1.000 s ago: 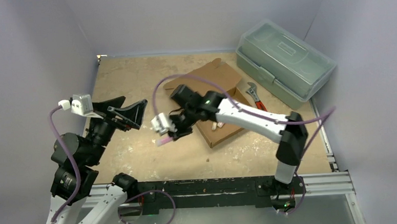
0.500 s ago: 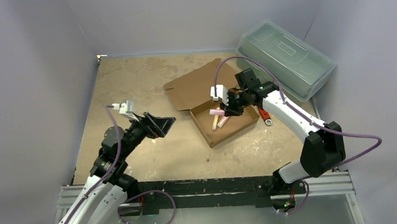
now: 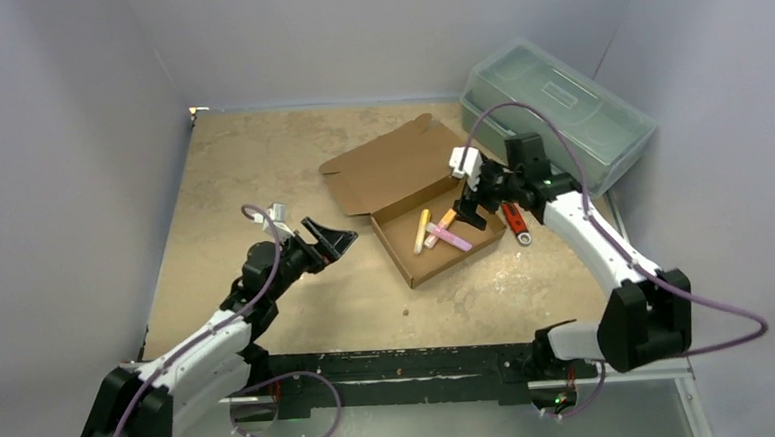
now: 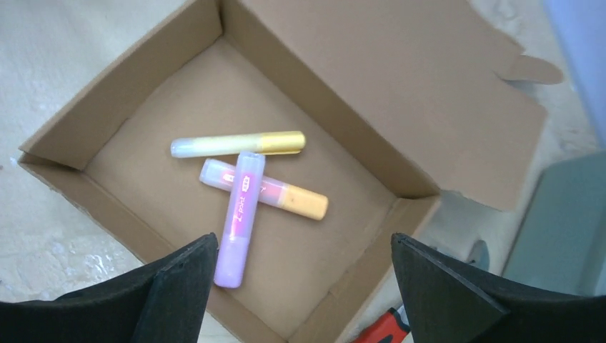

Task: Fold the paper box
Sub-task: Place the product in the paper box.

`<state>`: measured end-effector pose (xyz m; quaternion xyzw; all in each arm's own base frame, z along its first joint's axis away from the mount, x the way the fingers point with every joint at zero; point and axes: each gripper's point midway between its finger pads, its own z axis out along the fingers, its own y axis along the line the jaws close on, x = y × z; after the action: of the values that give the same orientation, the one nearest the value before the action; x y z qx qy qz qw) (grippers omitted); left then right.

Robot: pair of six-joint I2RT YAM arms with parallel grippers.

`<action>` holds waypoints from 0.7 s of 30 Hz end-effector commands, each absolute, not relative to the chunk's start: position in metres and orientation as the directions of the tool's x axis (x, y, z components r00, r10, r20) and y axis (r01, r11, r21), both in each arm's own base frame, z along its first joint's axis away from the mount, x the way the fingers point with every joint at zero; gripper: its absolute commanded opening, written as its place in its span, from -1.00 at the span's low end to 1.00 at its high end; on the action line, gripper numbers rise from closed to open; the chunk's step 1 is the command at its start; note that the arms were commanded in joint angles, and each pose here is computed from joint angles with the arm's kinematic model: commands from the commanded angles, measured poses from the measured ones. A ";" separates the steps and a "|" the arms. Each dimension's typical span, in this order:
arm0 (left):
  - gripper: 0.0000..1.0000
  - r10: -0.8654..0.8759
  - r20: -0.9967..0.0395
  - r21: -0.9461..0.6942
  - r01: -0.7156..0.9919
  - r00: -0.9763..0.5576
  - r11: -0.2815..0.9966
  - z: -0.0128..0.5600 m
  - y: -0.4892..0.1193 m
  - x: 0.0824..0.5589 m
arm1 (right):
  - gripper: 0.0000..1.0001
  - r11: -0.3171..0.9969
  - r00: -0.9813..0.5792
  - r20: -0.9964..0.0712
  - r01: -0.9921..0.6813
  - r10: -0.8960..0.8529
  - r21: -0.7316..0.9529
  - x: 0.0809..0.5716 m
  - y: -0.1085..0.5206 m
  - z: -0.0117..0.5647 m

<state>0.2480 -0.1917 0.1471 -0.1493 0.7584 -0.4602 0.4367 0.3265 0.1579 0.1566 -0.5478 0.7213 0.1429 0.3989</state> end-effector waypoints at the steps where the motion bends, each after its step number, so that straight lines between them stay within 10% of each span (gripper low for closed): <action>1: 0.98 -0.735 -0.491 -0.869 0.197 -0.469 0.455 0.172 -0.192 0.280 | 0.97 0.385 0.021 -0.871 -0.892 -0.490 -0.238 0.318 0.167 0.206; 6: 0.92 -0.752 -0.483 -0.867 0.126 -0.449 0.482 0.156 -0.197 0.315 | 0.98 0.423 -0.159 -0.957 -0.905 -0.244 0.042 0.300 0.174 0.220; 21: 0.23 -0.858 -0.341 -0.939 0.092 -0.384 0.332 0.125 -0.181 0.403 | 0.98 0.307 -0.076 -0.958 -0.952 -0.278 -0.013 0.285 0.178 0.211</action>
<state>0.3791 -0.1705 0.0893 -0.2984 0.7305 -0.4090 0.4584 0.2882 0.1751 0.2069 -0.4661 0.6628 0.3409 0.4766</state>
